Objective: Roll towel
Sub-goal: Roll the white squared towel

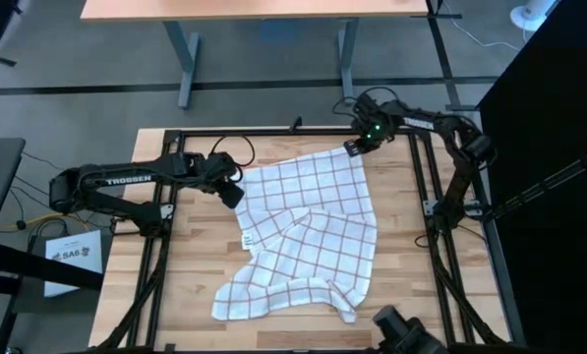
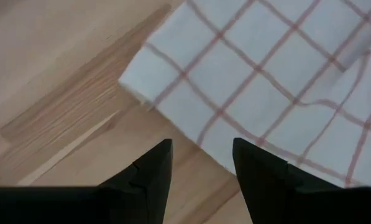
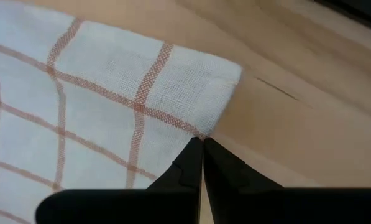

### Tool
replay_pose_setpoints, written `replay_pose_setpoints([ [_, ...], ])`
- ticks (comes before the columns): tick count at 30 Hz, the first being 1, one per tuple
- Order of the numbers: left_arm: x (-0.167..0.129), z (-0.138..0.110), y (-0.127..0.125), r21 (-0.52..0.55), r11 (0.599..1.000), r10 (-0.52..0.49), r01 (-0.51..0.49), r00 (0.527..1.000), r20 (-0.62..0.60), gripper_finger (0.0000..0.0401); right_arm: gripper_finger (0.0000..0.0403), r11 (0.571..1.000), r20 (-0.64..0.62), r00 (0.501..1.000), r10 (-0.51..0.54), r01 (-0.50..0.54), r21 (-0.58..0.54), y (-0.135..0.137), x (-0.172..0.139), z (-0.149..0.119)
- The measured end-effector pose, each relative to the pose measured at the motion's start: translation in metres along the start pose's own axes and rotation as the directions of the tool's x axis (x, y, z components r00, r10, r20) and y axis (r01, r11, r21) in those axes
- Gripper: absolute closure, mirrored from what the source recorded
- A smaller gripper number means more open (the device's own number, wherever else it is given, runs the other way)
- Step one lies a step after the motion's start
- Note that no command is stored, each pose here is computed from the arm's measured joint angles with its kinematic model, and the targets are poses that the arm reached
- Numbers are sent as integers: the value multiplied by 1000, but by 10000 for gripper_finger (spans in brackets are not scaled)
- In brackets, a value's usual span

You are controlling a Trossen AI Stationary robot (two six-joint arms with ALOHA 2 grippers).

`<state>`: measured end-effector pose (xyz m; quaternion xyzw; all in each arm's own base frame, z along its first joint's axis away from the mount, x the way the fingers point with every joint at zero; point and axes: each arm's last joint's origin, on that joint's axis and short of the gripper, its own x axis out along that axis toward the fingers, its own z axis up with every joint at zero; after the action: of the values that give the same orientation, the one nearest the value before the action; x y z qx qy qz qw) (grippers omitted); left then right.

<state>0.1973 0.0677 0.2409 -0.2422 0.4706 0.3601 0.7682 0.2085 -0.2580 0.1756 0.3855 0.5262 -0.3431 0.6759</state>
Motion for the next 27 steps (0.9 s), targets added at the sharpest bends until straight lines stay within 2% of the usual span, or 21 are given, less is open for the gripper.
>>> replay_pose_setpoints([
  [4,9,-4,6,-87,996,36,-36,999,-7,247,403,1000,-5,1000,-5,5,-6,-7,-1,1],
  [7,22,-9,12,-196,980,41,-41,999,-3,247,403,999,-10,1000,-6,6,-43,-8,-1,0],
  [14,51,-11,34,-427,903,-33,43,999,30,246,403,991,-29,1000,-8,4,-136,-5,-1,-2],
  [19,53,-1,46,-494,867,-17,60,996,91,245,403,983,-41,999,-10,2,-184,-6,-1,-3],
  [22,56,9,48,-502,854,-74,137,987,144,247,403,978,-41,999,-10,1,-207,-6,-1,-3],
  [24,62,12,48,-506,847,-105,163,985,140,248,403,976,-40,999,-10,1,-218,-6,-1,-3],
  [27,76,14,48,-519,842,-108,145,989,102,248,403,974,-41,999,-10,1,-226,-7,-1,-3],
])
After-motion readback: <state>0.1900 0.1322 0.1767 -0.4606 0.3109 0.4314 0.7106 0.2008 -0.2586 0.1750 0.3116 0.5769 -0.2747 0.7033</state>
